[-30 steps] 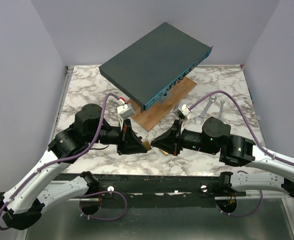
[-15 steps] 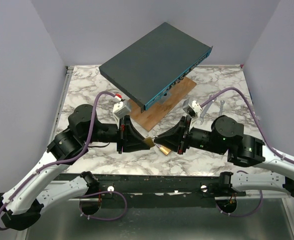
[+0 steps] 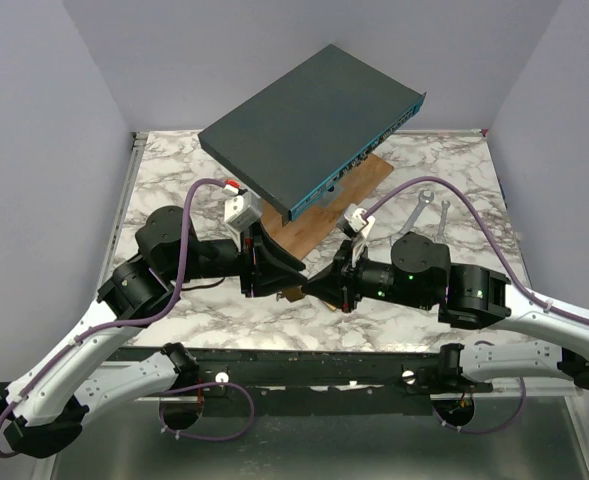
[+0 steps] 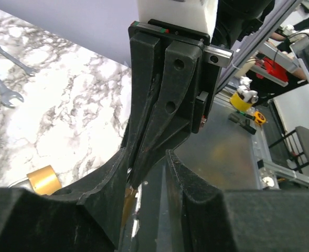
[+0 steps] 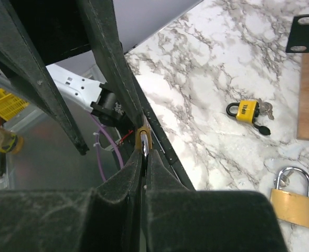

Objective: Lock with the key
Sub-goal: Lock the lock.

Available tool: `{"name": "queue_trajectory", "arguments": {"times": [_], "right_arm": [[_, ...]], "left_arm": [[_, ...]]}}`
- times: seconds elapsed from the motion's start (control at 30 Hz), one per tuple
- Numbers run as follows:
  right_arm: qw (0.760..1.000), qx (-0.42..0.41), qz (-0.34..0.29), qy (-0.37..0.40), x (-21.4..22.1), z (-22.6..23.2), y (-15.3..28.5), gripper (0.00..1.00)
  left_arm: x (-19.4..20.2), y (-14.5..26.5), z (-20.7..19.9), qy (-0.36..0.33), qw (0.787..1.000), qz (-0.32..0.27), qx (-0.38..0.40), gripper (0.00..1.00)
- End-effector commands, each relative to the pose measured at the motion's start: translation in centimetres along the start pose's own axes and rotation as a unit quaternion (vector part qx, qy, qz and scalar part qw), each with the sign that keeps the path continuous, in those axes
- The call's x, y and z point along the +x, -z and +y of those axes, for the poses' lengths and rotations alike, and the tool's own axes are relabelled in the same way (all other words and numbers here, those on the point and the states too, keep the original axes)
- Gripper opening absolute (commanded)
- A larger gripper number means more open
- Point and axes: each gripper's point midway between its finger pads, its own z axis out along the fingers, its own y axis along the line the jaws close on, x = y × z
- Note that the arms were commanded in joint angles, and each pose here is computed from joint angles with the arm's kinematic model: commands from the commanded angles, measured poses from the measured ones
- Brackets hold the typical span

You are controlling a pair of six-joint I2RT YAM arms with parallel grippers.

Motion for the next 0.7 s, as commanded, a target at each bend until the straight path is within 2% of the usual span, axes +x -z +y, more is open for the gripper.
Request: {"name": "queue_trajectory", "arguments": {"times": [0.0,0.17,0.37,0.67], "right_arm": [[0.999,0.016,-0.030,-0.003,-2.4,0.0,1.6,0.01],[0.999,0.013,-0.030,0.001,-2.8,0.1,2.7,0.01],[1.000,0.000,-0.029,0.010,-3.5,0.7,4.0,0.01],[0.999,-0.018,-0.046,0.015,-4.8,1.4,5.7,0.01]], "left_arm": [[-0.6,0.5,1.1,-0.045,0.998,-0.018,-0.037,0.35],[0.0,1.1,2.3,-0.073,0.995,-0.009,-0.067,0.39],[0.4,1.0,0.8,-0.097,0.995,0.013,-0.013,0.41],[1.7,1.0,-1.1,-0.090,0.993,0.048,0.060,0.38]]}}
